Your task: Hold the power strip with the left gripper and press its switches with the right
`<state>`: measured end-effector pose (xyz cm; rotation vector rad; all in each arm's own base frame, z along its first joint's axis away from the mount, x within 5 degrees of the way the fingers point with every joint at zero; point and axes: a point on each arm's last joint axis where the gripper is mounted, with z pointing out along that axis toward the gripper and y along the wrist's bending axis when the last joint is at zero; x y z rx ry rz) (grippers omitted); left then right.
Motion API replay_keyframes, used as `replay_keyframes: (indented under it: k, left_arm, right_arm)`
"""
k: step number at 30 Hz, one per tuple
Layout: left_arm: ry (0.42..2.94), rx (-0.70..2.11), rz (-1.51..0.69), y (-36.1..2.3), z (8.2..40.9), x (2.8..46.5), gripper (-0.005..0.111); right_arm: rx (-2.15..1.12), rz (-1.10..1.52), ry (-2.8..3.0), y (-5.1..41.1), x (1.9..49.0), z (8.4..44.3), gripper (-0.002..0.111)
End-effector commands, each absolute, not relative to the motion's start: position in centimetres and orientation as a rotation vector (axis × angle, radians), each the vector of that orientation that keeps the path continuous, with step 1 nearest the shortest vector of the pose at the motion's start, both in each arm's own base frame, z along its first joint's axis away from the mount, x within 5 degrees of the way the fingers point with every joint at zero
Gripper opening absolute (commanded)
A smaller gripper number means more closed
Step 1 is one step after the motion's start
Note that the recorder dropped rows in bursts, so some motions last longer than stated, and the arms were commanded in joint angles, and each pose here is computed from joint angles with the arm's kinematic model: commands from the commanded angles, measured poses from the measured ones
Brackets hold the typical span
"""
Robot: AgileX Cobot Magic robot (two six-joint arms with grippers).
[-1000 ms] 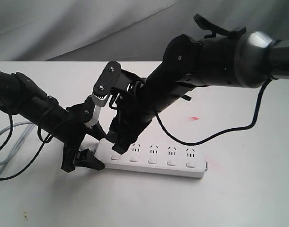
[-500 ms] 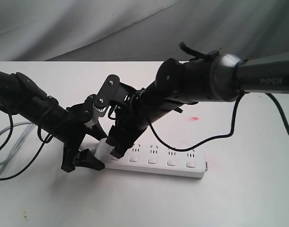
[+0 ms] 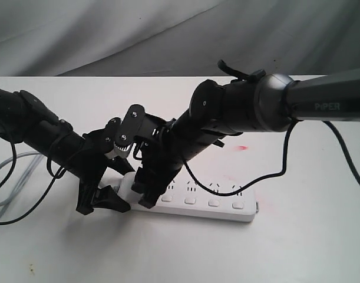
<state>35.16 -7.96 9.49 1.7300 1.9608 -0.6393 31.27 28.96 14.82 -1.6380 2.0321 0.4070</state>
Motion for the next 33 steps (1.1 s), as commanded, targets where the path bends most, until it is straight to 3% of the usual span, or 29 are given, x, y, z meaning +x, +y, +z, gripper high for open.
replay_keyframes:
  k: [1, 33]
  left_arm:
    - [1.952, 1.770, -0.616, -8.0, 9.4, 35.1, 0.068]
    - [1.953, 1.769, -0.616, -8.0, 9.4, 35.1, 0.068]
  right_arm:
    - [-1.686, 0.396, 1.984, 29.4, 31.0, 14.7, 0.053]
    - [-1.770, 0.283, 1.932, 29.2, 31.6, 13.3, 0.053]
